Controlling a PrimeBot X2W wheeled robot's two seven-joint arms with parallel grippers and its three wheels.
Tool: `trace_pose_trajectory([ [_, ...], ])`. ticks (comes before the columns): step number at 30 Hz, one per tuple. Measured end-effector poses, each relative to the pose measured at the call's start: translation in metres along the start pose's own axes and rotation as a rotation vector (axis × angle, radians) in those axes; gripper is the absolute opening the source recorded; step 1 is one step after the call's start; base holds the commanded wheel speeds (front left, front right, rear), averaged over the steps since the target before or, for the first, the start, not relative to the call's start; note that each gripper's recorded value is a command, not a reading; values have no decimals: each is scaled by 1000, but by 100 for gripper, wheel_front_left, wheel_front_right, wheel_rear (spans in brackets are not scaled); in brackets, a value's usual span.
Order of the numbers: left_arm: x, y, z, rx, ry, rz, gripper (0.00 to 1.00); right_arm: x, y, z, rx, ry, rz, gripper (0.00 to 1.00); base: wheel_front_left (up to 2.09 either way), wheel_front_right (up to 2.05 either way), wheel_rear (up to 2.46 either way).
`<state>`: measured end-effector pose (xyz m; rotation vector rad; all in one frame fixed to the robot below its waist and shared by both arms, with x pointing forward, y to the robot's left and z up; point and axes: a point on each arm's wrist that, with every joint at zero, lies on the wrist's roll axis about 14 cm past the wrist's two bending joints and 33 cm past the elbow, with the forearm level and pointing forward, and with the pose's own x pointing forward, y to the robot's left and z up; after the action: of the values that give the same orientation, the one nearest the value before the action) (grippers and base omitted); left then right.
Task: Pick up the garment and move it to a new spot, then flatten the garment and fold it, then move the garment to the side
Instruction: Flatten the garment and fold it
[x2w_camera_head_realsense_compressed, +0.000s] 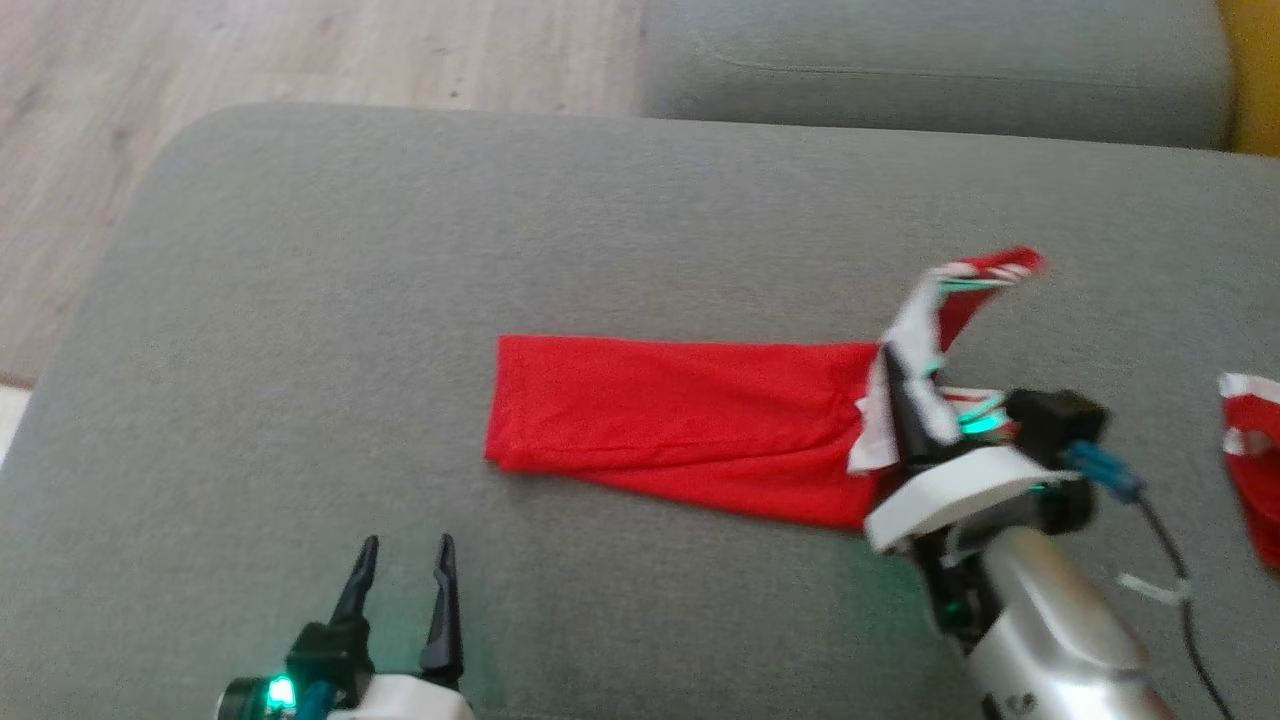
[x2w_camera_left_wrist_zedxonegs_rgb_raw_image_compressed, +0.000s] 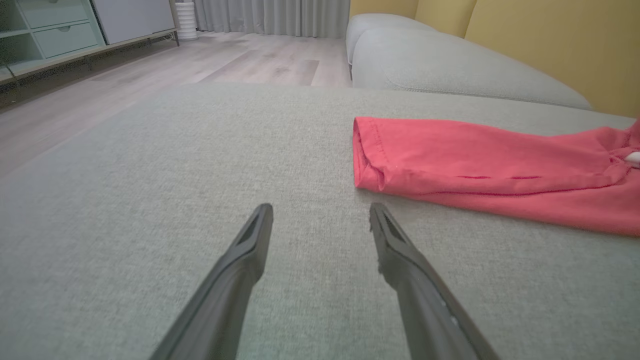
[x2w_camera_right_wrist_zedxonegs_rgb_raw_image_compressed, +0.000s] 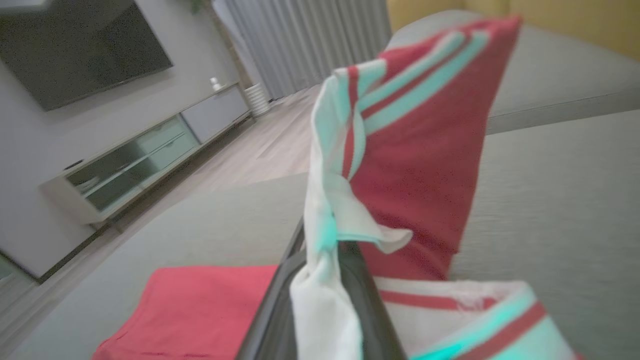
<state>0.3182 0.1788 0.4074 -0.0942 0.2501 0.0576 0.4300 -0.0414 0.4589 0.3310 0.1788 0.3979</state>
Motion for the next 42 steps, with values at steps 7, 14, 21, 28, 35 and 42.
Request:
trace_pose_trajectory([
  [7, -19, 18, -10, -12, 22, 69, 100, 18, 103, -30, 50, 124, 302, 0, 0, 0, 0],
  [14, -40, 44, -14, -28, 24, 166, 100, 39, 159, -44, 55, 197, 453, 28, 0, 0, 0],
  [21, -45, 56, -15, -29, 27, 213, 100, 48, 168, -51, 62, 218, 472, 100, 0, 0, 0],
  [28, -22, 42, 3, -13, -18, 154, 100, 61, 87, -3, 32, 55, 241, 100, 0, 0, 0],
  [35, 4, 20, 22, 18, -64, 74, 100, 7, -22, -5, -29, 12, -64, 100, 0, 0, 0],
  [42, 16, 15, 37, 16, -106, 60, 100, -41, -66, -4, -59, -8, -208, 100, 0, 0, 0],
])
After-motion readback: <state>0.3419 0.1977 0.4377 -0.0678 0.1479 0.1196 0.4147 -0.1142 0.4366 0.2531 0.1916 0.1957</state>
